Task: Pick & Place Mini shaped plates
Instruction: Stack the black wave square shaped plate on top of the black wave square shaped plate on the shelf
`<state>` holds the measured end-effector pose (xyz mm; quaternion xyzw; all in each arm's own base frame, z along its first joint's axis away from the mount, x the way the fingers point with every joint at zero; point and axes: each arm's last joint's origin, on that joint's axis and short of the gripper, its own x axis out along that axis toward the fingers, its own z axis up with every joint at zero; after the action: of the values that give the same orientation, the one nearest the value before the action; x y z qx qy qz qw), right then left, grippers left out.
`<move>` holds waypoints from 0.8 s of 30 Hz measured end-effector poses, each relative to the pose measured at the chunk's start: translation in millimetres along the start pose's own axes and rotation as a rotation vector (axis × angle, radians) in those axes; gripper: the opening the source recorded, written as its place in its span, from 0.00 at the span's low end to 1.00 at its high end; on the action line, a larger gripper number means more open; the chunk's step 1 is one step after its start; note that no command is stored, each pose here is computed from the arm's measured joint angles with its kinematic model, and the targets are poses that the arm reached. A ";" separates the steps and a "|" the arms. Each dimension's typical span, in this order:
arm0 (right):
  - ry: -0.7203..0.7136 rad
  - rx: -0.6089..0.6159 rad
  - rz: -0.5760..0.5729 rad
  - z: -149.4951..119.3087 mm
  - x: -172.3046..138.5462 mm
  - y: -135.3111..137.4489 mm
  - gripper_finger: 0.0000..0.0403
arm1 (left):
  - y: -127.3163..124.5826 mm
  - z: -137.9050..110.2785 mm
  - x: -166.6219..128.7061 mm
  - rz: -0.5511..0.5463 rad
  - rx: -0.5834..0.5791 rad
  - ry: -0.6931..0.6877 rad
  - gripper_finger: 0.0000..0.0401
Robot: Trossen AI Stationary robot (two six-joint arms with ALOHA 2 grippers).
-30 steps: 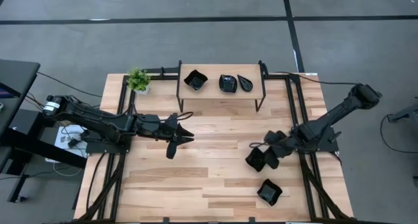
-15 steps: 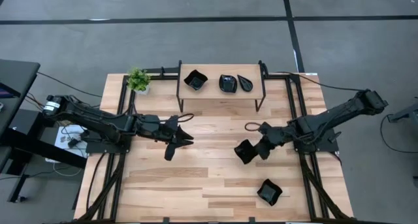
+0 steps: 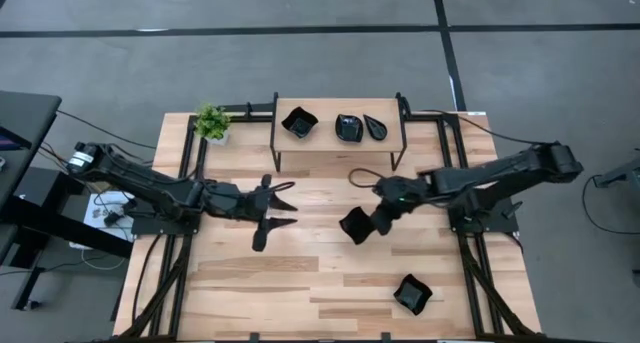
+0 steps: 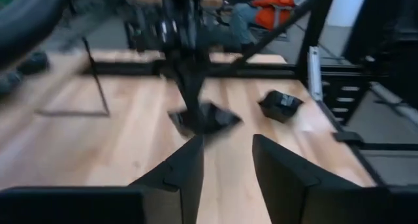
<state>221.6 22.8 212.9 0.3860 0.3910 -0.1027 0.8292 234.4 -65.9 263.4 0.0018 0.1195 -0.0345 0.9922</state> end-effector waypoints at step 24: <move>0.146 -0.098 0.158 123.3 76.9 41.0 0.00 | -10.9 -26.1 24.9 0.102 0.473 0.207 0.51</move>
<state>362.9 -28.0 228.8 0.3811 0.4232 0.0107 0.8219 251.6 -78.1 232.3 0.2434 0.2086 -0.0112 0.9472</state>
